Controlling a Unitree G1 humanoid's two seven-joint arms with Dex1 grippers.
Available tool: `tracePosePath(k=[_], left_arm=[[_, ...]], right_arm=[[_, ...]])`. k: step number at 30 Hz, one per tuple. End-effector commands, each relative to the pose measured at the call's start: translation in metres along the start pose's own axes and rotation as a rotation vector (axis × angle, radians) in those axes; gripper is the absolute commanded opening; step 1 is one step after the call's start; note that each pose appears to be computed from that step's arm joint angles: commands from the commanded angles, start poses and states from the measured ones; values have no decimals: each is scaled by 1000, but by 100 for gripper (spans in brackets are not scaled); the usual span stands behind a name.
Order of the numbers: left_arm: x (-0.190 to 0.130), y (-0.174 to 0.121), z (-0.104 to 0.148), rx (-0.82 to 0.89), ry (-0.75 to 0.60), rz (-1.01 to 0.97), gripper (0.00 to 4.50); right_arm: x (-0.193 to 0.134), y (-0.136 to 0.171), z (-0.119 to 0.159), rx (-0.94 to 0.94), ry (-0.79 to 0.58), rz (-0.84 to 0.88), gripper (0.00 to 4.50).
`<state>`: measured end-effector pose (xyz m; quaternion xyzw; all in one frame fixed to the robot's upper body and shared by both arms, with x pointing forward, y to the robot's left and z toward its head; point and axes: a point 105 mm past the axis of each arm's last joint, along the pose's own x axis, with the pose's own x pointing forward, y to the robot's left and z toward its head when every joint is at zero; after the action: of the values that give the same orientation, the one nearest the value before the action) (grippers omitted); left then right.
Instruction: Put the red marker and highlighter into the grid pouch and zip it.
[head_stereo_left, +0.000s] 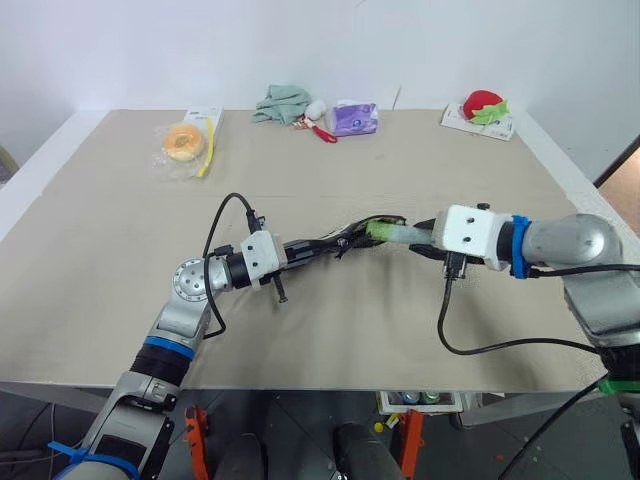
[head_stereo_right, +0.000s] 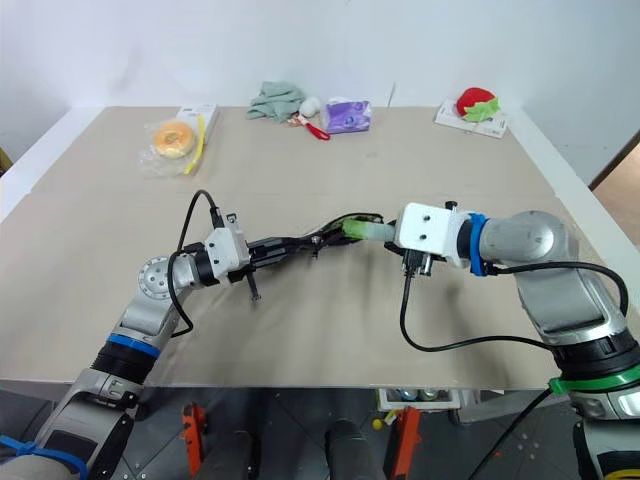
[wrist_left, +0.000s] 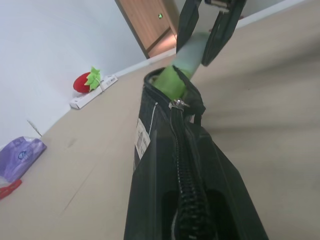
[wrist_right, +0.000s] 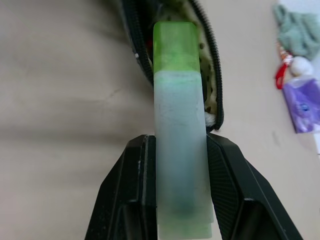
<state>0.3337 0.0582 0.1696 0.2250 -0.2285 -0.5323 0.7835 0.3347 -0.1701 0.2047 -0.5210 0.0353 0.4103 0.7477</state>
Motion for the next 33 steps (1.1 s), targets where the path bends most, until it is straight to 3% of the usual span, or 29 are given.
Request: tracePosePath(k=[1,11,17,24,28,33], left_arm=[[0,10,13,46,-33,21,0],[4,8,13,41,-40,11,0],[4,10,14,43,-42,16,0],[1,9,13,25,-40,35,0],[1,11,13,19,-40,41,0],[3,13,13,16,-46,43,0]], right_arm=[[-1,-11,15,-77,-29,-13,103],[36,1,59,-252,-138,66,103],[47,2,67,-299,-156,76,103],[21,-21,73,-143,-239,19,446],[9,-32,80,-98,-292,-31,446],[13,-11,96,-35,-363,53,446]])
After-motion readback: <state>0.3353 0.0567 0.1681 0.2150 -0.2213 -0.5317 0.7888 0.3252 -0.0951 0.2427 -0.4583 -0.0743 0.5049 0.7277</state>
